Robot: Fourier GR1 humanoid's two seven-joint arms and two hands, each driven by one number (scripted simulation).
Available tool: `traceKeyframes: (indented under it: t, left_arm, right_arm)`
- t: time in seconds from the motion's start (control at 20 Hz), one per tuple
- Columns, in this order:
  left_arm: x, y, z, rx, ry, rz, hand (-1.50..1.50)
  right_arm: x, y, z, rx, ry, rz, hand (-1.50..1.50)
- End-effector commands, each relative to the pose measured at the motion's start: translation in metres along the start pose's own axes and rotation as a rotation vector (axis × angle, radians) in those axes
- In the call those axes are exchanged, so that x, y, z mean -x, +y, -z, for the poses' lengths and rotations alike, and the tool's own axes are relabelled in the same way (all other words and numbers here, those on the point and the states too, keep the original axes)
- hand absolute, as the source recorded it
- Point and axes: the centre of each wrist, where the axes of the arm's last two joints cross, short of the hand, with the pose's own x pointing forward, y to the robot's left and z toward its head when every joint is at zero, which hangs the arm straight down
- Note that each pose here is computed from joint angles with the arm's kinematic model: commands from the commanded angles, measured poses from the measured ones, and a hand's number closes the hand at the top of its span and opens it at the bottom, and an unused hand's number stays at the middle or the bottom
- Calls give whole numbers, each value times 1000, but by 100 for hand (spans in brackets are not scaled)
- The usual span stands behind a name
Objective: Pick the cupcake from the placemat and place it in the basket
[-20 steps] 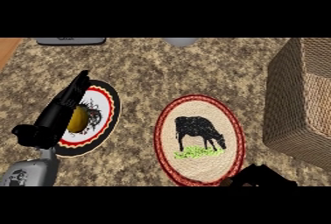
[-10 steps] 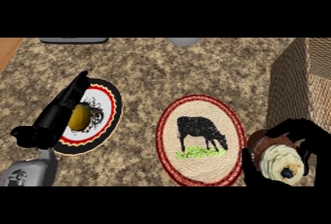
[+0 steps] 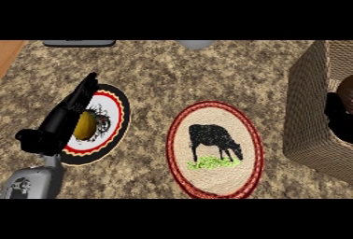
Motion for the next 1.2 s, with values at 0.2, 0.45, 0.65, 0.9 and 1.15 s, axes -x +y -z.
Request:
traceKeyframes:
  t: [0.2,0.45,0.65,0.9,1.15]
  left_arm:
    - [8,-7,-11,-16,-13,-5,0]
    - [-2,10,14,-15,-3,-6,0]
    - [-1,18,-10,9,0,-18,0]
    - [-5,-13,-4,-7,-4,-14,0]
    - [-8,-7,1,13,-5,-29,0]
  right_arm:
    - [38,-38,77,23,72,44,150]
    - [98,-39,100,-20,78,25,150]
    - [129,-27,114,7,90,13,150]
    - [163,-18,113,67,24,-46,150]
    - [176,-24,124,194,9,-43,150]
